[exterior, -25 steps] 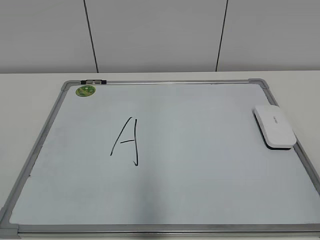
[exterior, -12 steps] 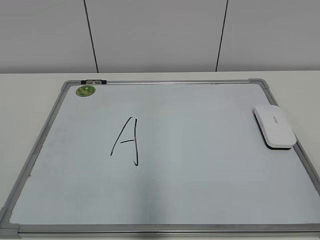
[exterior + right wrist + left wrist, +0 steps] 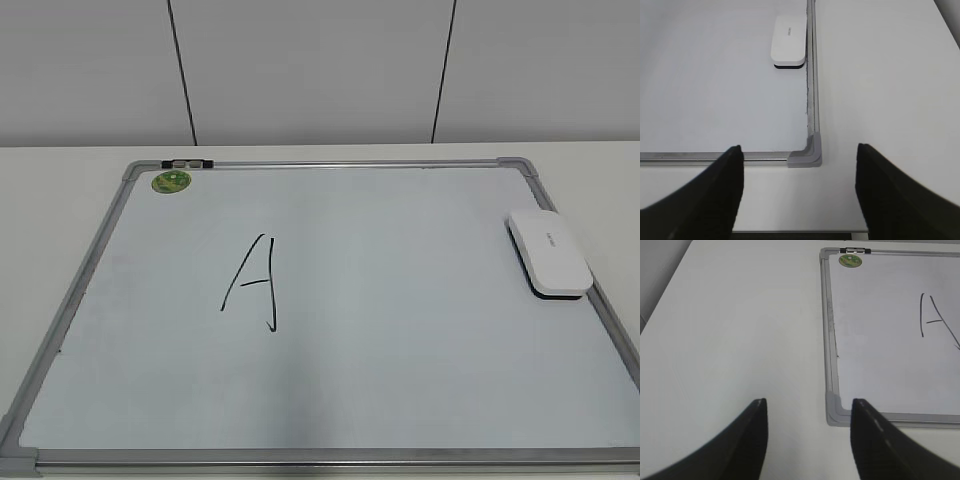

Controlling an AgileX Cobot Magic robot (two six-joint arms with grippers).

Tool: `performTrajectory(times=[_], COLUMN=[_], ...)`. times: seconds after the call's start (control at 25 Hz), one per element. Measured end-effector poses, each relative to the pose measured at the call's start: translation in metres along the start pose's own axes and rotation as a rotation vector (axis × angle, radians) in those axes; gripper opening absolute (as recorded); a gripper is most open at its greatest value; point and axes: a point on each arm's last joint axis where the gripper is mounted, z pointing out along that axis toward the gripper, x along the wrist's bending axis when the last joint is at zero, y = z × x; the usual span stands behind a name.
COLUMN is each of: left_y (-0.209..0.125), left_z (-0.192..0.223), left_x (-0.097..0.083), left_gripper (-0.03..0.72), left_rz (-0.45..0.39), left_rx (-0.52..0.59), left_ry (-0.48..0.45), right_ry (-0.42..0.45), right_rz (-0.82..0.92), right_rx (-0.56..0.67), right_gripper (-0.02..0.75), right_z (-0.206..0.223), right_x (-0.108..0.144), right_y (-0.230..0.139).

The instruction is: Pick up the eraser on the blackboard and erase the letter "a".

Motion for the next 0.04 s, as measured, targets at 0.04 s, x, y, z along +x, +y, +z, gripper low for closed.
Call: performTrajectory(times=[0.04], left_y=[0.0000], left_z=[0.0000], left_x=[0.0000], left_gripper=[0.389], left_rz=[0.000], left_rx=[0.000], left_ry=[0.000], right_ry=[0.000], right_rz=[0.000], right_rx=[0.000], right_gripper=[0.519], right_z=[0.0000], right_x=[0.0000], right_y=[0.0000])
